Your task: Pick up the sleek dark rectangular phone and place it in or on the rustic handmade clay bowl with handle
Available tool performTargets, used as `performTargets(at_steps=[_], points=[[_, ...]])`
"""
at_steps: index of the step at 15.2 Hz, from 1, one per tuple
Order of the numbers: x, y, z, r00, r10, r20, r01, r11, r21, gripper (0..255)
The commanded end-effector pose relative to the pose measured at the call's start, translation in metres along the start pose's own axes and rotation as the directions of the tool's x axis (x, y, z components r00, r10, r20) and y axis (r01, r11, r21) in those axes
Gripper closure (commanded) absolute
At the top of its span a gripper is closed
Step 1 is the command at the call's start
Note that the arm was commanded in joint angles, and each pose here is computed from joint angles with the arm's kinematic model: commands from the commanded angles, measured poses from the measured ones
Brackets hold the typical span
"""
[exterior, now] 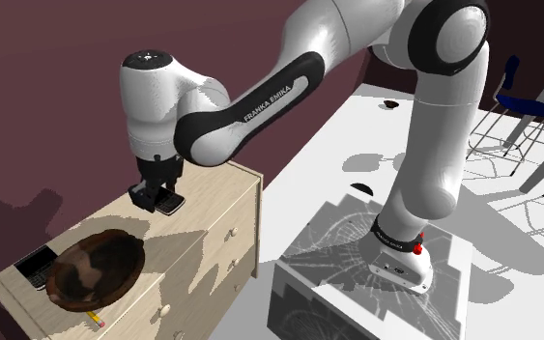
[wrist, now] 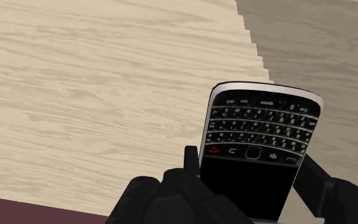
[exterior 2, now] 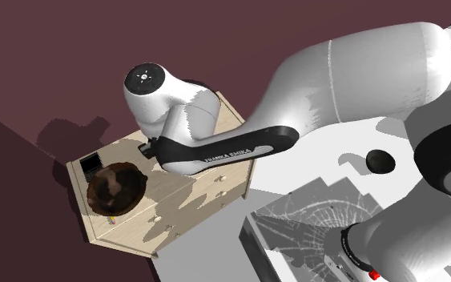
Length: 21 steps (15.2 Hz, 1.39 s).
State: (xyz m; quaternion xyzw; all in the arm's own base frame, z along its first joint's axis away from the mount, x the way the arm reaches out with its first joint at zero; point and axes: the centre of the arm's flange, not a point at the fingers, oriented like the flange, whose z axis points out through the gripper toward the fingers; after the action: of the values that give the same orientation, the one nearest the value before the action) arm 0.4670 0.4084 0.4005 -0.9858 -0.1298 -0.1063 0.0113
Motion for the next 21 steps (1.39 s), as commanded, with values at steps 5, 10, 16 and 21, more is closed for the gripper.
performTargets(at_steps=[5, 10, 16, 21], points=[[0.008, 0.0, -0.031, 1.0, 0.0, 0.0, 0.0, 1.0, 0.0, 255], [0.013, 0.0, -0.057, 1.0, 0.0, 0.0, 0.0, 1.0, 0.0, 255], [0.02, 0.0, -0.088, 1.0, 0.0, 0.0, 0.0, 1.0, 0.0, 255], [0.024, -0.039, -0.099, 1.0, 0.0, 0.0, 0.0, 1.0, 0.0, 255]])
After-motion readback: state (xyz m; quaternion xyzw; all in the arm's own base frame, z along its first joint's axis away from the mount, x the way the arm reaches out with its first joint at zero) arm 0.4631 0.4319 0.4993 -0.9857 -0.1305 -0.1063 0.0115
